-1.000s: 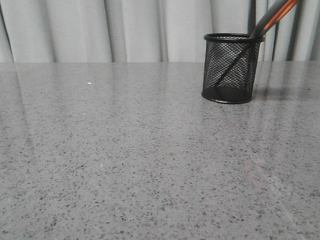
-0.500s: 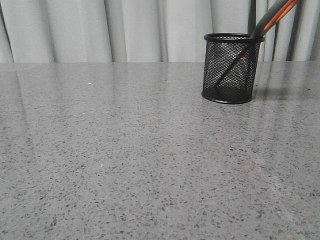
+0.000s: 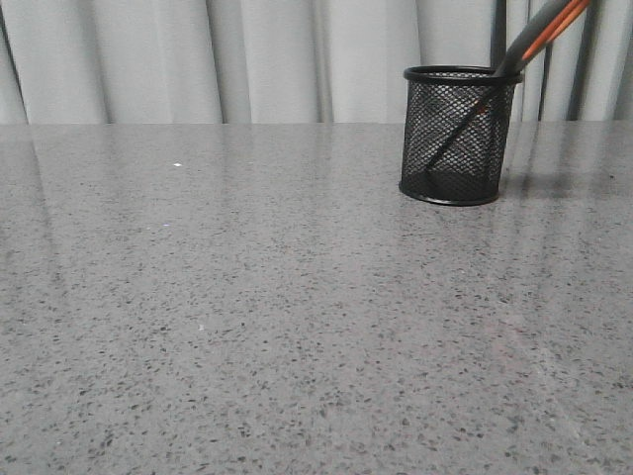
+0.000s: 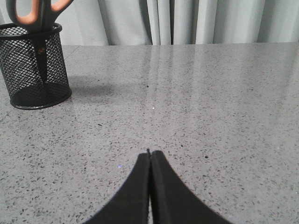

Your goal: Put scissors into bucket

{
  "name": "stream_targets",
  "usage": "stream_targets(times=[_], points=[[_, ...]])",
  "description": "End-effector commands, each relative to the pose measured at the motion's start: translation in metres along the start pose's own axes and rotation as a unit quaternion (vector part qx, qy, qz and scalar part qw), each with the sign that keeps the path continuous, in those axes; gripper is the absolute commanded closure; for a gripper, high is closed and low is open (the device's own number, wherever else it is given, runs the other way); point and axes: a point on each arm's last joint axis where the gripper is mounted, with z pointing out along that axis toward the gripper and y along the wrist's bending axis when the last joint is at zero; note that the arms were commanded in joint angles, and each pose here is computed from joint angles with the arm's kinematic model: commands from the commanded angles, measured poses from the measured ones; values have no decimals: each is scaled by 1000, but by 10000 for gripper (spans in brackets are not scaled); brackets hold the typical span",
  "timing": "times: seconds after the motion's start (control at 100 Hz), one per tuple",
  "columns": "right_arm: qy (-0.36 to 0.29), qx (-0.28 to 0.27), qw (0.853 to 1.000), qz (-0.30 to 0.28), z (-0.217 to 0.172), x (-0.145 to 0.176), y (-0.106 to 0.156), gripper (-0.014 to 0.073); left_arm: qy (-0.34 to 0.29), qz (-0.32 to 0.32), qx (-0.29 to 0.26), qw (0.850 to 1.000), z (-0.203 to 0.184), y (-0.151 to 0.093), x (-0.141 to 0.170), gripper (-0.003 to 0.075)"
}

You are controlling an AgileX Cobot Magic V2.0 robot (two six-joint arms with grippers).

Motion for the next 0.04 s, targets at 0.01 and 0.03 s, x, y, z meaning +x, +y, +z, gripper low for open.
stream_targets(times=[0.01,0.03], points=[[-40,5,999,-9,-1,-2,-1,660,-38,-9,-4,999,-1,0,1,741],[-40,5,999,-9,-1,-2,-1,660,-38,-9,-4,999,-1,0,1,741]])
